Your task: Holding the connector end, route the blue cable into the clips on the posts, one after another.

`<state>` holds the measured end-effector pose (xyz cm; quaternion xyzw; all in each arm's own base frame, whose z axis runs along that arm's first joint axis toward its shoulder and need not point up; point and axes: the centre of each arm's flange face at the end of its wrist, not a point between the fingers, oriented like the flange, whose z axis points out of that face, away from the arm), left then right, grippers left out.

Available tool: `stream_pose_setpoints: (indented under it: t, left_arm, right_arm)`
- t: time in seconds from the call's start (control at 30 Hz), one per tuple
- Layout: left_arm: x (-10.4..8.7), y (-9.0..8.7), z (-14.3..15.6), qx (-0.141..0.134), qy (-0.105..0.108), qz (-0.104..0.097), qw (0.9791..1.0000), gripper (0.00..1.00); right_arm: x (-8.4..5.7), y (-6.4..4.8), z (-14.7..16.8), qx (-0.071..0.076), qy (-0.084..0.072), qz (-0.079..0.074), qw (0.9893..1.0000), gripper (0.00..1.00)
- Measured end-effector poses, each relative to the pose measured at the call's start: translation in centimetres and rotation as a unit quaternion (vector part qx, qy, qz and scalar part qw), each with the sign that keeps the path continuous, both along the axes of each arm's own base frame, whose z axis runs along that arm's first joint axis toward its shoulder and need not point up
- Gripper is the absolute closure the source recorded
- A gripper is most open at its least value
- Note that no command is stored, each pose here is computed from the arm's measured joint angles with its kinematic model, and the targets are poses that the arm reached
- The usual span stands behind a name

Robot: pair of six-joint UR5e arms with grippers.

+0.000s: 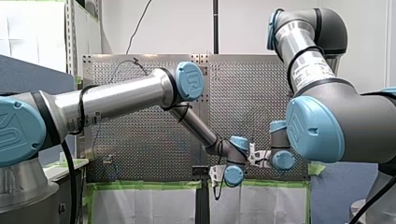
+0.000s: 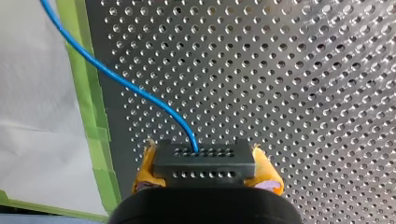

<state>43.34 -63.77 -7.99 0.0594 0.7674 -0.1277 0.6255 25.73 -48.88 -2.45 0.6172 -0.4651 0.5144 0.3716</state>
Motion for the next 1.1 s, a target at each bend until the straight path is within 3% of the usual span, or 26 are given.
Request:
stream_pose_setpoints:
  t: [0.27, 0.53, 0.67, 0.93, 1.1]
  left_arm:
    - [0.7, -0.6, 0.7, -0.028, 0.001, -0.007, 0.9996, 1.00]
    - [0.9, -0.5, 0.7, -0.034, 0.003, -0.006, 0.9994, 1.00]
    - [1.1, -0.4, 0.7, -0.038, 0.002, -0.005, 0.9992, 1.00]
    - [2.0, -1.2, 1.7, -0.057, -0.008, -0.005, 0.9983, 1.00]
    - [3.0, -1.7, 2.8, -0.070, -0.016, -0.005, 0.9974, 1.00]
  right_arm:
    - [-0.7, -1.1, 0.2, -0.005, -0.011, 0.012, 0.9999, 1.00]
    - [-1.3, -2.6, 0.5, -0.009, -0.025, 0.031, 0.9992, 1.00]
    - [-1.7, -3.1, 0.2, -0.008, -0.027, 0.033, 0.9991, 1.00]
    - [-2.1, -3.7, -2.5, 0.017, -0.021, 0.031, 0.9992, 1.00]
    - [-2.5, -4.3, -2.7, 0.020, -0.018, 0.029, 0.9992, 1.00]
